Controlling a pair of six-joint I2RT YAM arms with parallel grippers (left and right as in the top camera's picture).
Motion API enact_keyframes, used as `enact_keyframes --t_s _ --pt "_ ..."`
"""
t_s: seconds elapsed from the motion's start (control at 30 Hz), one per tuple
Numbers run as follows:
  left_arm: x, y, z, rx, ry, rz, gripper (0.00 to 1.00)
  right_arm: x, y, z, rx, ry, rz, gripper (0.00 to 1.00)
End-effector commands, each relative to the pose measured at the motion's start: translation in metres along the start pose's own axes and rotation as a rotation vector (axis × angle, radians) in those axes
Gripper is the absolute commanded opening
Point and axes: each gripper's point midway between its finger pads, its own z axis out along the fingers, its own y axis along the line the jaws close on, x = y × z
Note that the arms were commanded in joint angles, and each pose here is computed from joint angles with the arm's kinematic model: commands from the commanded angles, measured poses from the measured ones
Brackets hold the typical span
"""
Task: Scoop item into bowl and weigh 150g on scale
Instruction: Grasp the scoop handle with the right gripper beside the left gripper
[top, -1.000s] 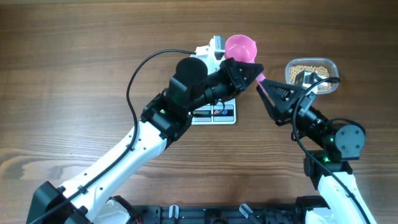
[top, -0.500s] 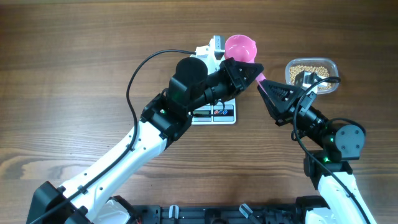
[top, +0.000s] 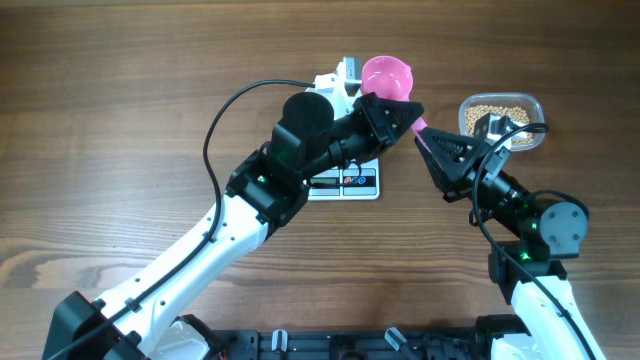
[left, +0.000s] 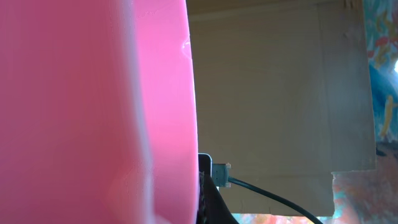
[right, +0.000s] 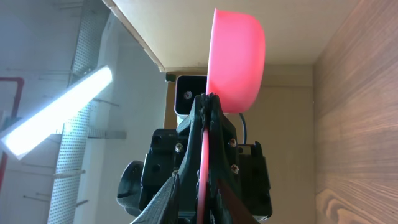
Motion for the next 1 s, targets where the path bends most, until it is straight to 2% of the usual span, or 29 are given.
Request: enact_keyframes --t_s 0.0,0.8,0.83,0.9,0.93,0.97 --pt "-0.0012 -0.0118 -0.0031 0.022 -0.014 0.009 0.04 -0.0008 0.0117 0.0036 -0.025 -0.003 -0.002 0.17" --pt "-0.001 -0.0118 -0.0031 0.022 -0.013 0.009 0.06 -0.0008 0.0114 0.0035 -0.025 -0.003 0.001 0.04" --pt "-0.0006 -0.0118 -0.0031 0.022 -0.011 0.008 0.08 -0.0008 0.0116 0.0036 -0.025 -0.003 0.001 0.05" --pt "0.0002 -0.0121 -0.0031 0.023 -0.006 0.009 0.25 -0.0013 0.0104 0.0036 -0.021 -0.004 0.005 0.05" --pt "0.0004 -0.012 -0.0031 0.023 -0.005 0.008 0.41 -0.0014 0.01 0.0036 -0.02 -0.005 0.002 0.05" --pt "0.0004 -0.0118 -0.0031 0.022 -0.005 0.008 0.51 -0.0016 0.01 0.0036 -0.019 -0.006 -0.01 0.05"
